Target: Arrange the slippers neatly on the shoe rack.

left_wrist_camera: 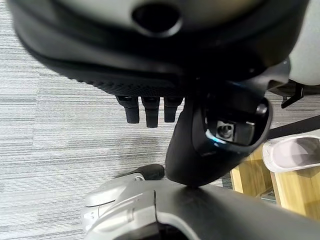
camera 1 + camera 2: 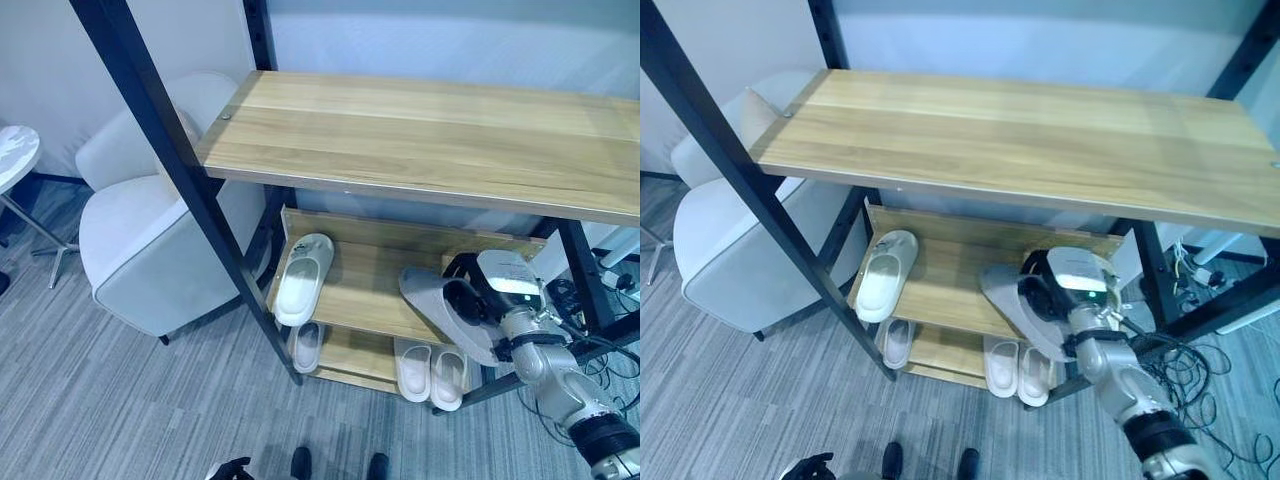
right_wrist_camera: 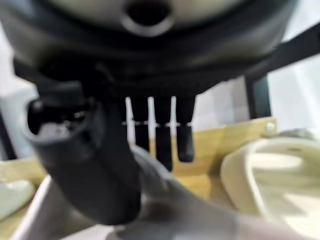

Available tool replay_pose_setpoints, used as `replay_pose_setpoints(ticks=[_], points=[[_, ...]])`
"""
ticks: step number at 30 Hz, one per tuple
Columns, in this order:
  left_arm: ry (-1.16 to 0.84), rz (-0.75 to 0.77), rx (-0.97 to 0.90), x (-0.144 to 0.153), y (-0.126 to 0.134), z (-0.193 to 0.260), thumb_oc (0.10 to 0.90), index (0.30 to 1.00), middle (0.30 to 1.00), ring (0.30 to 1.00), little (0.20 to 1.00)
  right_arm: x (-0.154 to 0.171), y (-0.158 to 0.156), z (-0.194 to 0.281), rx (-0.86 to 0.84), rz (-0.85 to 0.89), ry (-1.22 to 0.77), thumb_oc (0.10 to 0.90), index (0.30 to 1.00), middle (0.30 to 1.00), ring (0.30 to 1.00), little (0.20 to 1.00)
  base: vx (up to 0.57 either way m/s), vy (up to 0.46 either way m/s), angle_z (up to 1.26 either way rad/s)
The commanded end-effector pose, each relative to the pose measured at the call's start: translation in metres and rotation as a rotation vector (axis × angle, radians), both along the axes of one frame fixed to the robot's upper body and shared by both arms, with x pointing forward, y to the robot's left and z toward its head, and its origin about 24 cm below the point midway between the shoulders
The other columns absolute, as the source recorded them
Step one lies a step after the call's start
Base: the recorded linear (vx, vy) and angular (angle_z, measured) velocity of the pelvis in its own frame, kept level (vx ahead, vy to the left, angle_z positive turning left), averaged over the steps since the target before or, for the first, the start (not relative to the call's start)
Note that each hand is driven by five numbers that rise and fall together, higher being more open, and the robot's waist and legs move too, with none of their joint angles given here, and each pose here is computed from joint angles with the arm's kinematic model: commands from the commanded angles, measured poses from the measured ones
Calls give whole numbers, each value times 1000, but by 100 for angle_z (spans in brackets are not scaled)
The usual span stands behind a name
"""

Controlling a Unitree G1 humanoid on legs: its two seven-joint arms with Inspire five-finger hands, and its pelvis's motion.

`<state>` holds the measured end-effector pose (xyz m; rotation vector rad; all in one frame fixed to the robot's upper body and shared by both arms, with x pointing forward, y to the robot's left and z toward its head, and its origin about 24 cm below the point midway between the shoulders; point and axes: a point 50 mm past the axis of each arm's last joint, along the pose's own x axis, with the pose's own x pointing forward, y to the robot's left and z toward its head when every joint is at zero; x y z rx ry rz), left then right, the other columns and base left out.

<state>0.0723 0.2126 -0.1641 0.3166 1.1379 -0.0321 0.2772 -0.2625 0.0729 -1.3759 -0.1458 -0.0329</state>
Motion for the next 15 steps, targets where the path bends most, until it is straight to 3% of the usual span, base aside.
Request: replay_pose_setpoints(ticks=[1, 9, 15], points=[[60, -95, -63, -10, -28, -7, 800, 900, 900, 900, 900, 5, 16, 64, 83, 106, -296, 400, 300, 300, 300, 300, 0, 0, 0], [64, -85, -73, -11, -29, -8, 800, 900, 900, 900, 900, -23, 52, 81, 231, 318, -352, 400, 300, 300, 300, 300, -12, -3, -9], [49, -99, -89, -7, -33, -7, 800, 900, 900, 900, 900, -39, 77, 74, 408, 475, -241, 400, 300, 300, 300, 300, -41, 5, -10]])
